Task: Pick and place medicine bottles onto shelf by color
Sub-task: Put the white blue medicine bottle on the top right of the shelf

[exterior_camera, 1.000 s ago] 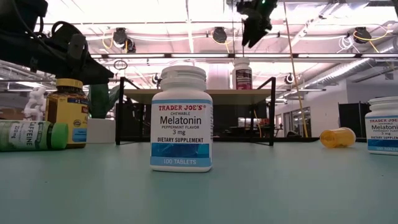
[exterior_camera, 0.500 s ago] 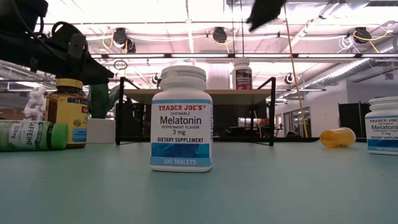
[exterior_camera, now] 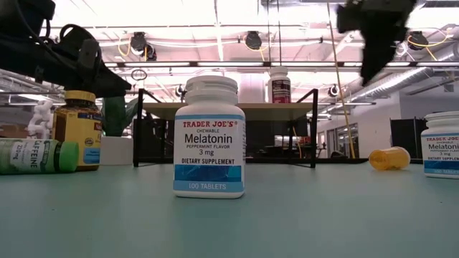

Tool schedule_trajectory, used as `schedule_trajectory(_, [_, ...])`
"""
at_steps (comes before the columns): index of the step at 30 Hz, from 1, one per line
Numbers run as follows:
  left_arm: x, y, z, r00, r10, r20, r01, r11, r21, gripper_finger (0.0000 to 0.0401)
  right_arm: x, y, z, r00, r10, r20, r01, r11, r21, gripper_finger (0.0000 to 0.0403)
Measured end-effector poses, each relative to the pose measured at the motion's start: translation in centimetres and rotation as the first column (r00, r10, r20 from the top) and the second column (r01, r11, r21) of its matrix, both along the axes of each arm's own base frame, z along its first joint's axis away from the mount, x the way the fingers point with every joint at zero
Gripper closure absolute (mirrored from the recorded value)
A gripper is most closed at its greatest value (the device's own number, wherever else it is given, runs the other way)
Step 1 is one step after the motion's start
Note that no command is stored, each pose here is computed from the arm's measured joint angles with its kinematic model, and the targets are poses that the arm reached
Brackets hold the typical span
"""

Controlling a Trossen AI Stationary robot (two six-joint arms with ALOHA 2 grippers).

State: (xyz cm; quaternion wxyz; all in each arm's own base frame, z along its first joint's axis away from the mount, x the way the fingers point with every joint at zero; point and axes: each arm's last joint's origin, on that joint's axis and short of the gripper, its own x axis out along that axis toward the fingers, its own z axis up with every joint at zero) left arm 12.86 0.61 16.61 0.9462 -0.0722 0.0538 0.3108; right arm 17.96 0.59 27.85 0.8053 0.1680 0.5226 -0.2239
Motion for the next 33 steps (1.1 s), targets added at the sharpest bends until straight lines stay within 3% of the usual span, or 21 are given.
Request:
schedule_trajectory(6, [0.0, 0.0, 0.0, 1.0, -0.002, -0.008, 0.002, 1.0, 0.018, 0.0217, -1.3, 1.5, -2.1, 0.979, -0.199, -0.053, 0.204, 0.974, 0.099, 0.0094])
schedule_trajectory(11, [0.0, 0.0, 0.1, 1.0, 0.002, -0.005, -0.001, 1.0, 0.018, 0.0217, -1.7, 2.3, -3.3, 0.955, -0.271, -0.121, 0.291, 0.934, 0.205, 0.0094])
schedule_trajectory(20, [0.0, 0.4, 0.2, 1.0, 0.029, 0.0, -0.029, 0.999, 0.036, 0.0217, -2.5, 3.3, -5.3, 0.941, -0.261, -0.215, 0.312, 0.916, 0.253, 0.0094])
schedule_trajectory(27, [0.0, 0.8, 0.2, 0.998, 0.058, -0.002, -0.057, 0.998, 0.036, 0.0217, -1.8, 4.0, -6.1, 0.96, -0.237, -0.151, 0.274, 0.906, 0.323, 0.0094])
schedule_trajectory(33, [0.0, 0.7, 0.3, 0.998, 0.057, -0.002, -0.057, 0.998, 0.036, 0.0217, -2.0, 4.2, -6.6, 0.952, -0.223, -0.21, 0.279, 0.915, 0.293, 0.0094])
